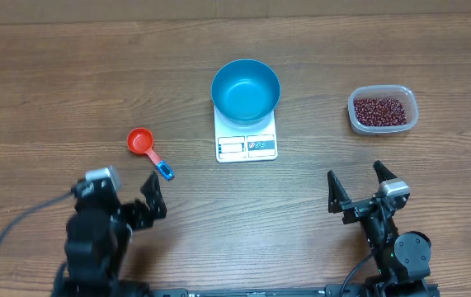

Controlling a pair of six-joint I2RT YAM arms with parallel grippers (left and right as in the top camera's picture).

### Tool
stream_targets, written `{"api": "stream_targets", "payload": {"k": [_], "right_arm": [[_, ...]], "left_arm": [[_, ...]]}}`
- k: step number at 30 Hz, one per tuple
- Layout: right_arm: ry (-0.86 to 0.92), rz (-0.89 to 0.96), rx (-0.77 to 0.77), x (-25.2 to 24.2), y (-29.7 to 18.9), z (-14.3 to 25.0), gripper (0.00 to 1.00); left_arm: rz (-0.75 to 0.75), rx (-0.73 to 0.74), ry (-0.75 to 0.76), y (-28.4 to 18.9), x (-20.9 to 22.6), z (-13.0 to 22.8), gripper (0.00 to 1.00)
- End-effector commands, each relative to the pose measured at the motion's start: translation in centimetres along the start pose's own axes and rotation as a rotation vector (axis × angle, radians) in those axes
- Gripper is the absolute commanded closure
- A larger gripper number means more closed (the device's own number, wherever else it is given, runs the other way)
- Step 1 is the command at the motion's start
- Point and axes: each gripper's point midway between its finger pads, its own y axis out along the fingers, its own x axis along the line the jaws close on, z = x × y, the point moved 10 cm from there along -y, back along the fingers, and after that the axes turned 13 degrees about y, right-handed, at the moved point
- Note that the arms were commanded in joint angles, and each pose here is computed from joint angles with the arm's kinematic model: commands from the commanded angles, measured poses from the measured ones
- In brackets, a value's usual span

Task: Scoop item into bowl and weigh 150g on scale
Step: 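Reach left gripper down to the red scoop's blue handle and grasp it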

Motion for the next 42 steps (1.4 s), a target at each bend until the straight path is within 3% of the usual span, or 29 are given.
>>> {"api": "stream_targets", "payload": {"k": [1, 9, 14, 22, 30, 33, 42], "right_arm": [[0.007, 0.008, -0.008, -0.1, 0.0, 0.2, 0.0], [0.007, 0.008, -0.008, -0.1, 0.0, 0.2, 0.0], [0.007, 0.008, -0.008, -0.1, 0.0, 0.2, 0.0], [0.007, 0.008, -0.008, -0.1, 0.0, 0.2, 0.0], [0.007, 0.008, -0.008, -0.1, 0.0, 0.2, 0.0], [0.007, 0.008, -0.008, -0.1, 0.0, 0.2, 0.0], [0.007, 0.008, -0.008, -0.1, 0.0, 0.2, 0.0]], "left_arm": [[-0.053, 0.106, -0.008, 1.2, -0.1, -2.2, 0.0], [-0.005, 0.306, -0.001, 7.0, -1.2, -2.8, 0.0], [0.116, 0.434, -0.023, 10.4, -2.3, -1.5, 0.0], [0.12, 0.581, -0.031, 13.8, -2.5, 0.8, 0.0], [-0.127, 0.653, -0.193, 15.9, -1.2, 2.6, 0.01], [-0.19, 0.651, -0.268, 16.7, -1.0, 3.0, 0.13], [-0.264, 0.691, -0.32, 19.1, -0.9, 3.1, 0.11]]}}
